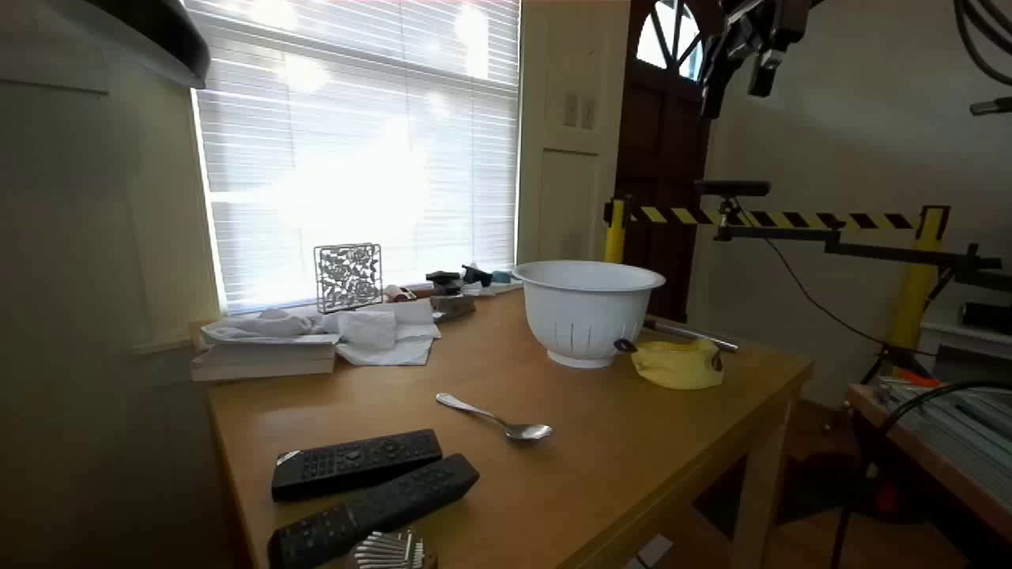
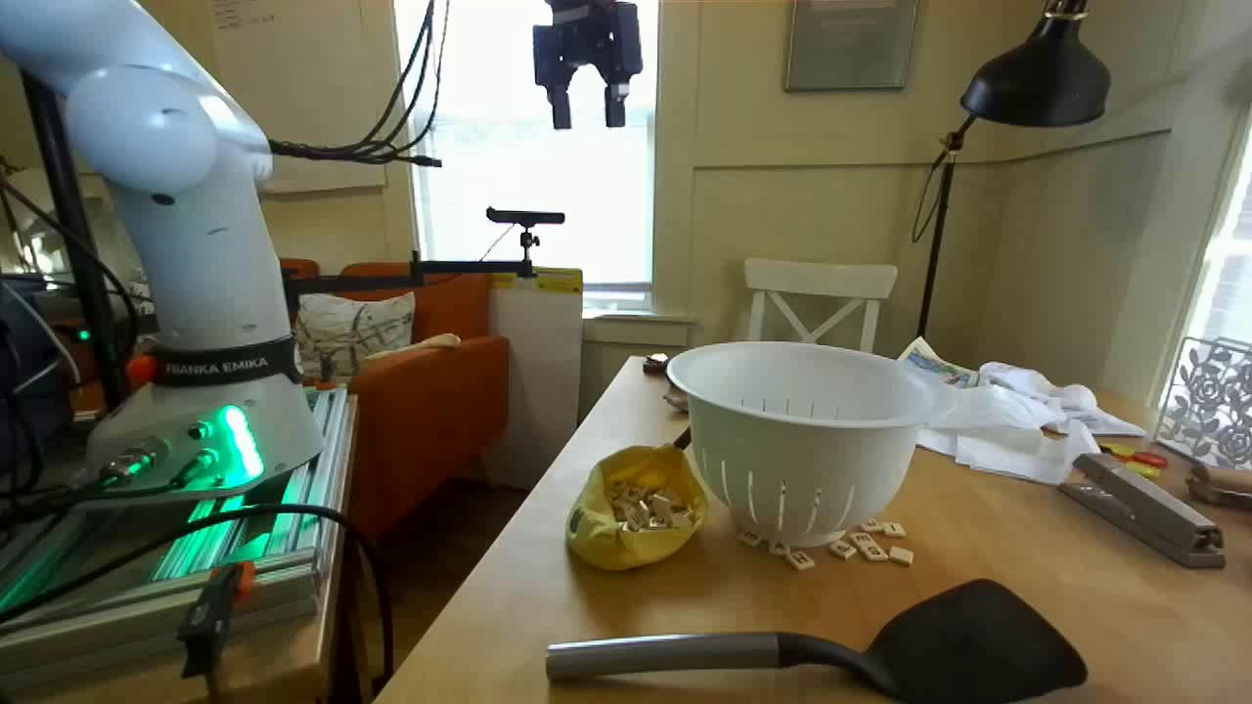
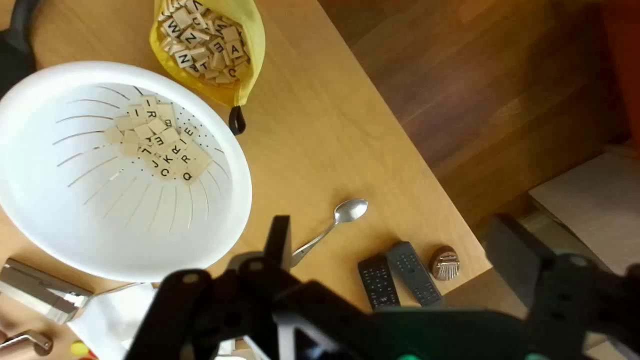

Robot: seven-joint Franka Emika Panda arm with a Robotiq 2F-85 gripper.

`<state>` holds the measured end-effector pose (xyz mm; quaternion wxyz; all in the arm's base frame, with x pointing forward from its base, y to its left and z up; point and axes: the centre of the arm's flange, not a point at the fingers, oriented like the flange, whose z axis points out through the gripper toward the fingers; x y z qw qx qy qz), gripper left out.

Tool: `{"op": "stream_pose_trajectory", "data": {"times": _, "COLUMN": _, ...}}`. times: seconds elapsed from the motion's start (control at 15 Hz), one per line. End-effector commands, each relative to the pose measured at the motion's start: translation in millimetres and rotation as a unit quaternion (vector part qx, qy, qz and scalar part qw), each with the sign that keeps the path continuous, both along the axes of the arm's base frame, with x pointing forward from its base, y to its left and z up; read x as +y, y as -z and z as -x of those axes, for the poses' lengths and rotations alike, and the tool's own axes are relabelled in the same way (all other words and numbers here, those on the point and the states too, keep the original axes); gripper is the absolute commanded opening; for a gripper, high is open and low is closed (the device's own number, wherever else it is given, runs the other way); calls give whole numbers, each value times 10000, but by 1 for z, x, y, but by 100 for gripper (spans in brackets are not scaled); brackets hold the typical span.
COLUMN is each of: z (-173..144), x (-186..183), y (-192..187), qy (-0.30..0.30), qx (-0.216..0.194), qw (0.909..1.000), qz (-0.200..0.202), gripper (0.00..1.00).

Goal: Move the white bowl slightly to the left and then move the spoon toward the bowl

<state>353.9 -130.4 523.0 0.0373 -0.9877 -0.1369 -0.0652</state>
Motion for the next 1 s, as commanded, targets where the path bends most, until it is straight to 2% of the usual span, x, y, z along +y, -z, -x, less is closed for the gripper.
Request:
{"op": "stream_pose_trajectory", "data": {"times": 0.0, "z": 0, "x": 0, "y": 0, "qy": 0, "qx": -1, "qw": 10000, "qz": 0, "gripper": 100}}
{"op": "stream_pose_trajectory", "data": {"times": 0.2, "z": 0, "x": 0, "y": 0, "qy": 0, "qx": -1, "qw": 10000, "qz": 0, "gripper": 100}}
{"op": "stream_pose_trajectory", "data": {"times": 0.33, "z": -31, "x": -21, "y": 8, "qy": 350, "qx": -316, "qw": 9989, "qz": -21, "gripper": 100}}
{"op": "stream_pose_trajectory", "data": {"times": 0.53, "z": -74, "x": -78, "y": 21, "qy": 1019, "qx": -692, "qw": 9924, "qz": 32, "gripper": 100}}
{"op": "stream_pose_trajectory", "data": {"times": 0.93, "z": -115, "x": -193, "y": 63, "qy": 1722, "qx": -565, "qw": 9832, "qz": -200, "gripper": 100}}
